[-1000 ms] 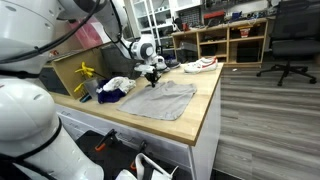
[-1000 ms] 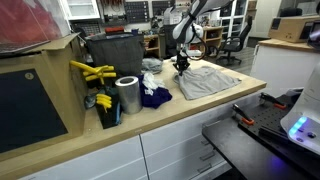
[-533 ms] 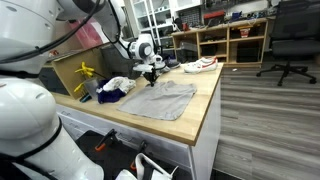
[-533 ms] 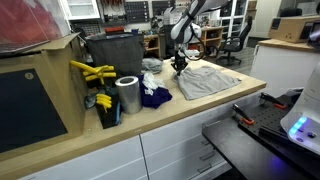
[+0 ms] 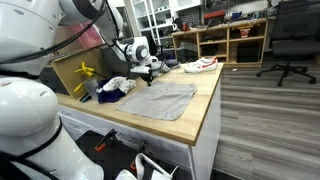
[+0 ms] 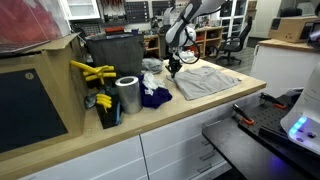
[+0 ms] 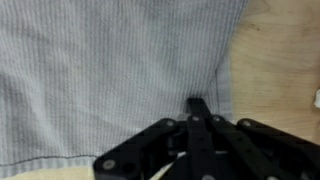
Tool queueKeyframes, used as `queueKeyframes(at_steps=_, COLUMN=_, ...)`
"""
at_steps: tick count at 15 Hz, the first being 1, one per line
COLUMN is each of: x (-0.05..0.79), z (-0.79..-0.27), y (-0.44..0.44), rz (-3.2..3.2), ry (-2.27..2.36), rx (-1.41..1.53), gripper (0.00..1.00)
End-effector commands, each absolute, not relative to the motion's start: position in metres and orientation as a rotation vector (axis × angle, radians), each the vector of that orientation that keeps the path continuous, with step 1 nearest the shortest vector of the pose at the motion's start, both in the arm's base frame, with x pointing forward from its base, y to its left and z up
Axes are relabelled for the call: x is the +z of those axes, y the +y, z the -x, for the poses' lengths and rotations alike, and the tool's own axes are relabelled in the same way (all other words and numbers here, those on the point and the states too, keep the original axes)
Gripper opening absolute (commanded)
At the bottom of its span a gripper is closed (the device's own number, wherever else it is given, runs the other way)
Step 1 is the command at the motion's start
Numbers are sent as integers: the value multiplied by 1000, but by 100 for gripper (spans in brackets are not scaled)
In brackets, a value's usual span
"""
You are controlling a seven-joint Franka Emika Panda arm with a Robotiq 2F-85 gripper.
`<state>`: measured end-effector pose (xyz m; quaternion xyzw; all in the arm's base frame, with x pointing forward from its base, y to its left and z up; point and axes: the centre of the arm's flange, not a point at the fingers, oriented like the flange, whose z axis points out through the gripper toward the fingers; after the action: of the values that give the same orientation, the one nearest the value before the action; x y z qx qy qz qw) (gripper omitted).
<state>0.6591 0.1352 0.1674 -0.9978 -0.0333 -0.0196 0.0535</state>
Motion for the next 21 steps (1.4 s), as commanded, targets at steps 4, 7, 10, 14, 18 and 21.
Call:
queueKeyframes(at_steps=4, x=200, z=-672, y=150, rz=3005, ry=-138, rx=-161, gripper=0)
queueKeyframes(at_steps=7, x=205, z=-678, y=142, rz=3013, ry=-131, rx=-181, gripper=0)
queueKeyframes(at_steps=10, x=191, z=-679, y=127, rz=3031, ry=-100, rx=-154, gripper=0)
queueKeyframes(at_steps=14, x=157, z=-674, y=123, rz=3045, ry=-85, rx=-97, gripper=0)
queueKeyframes(at_steps=18, x=160, z=-669, y=138, rz=3023, ry=-111, rx=-106, gripper=0)
queueKeyframes(at_steps=21, x=166, z=-664, y=150, rz=3019, ry=-150, rx=-123, gripper=0)
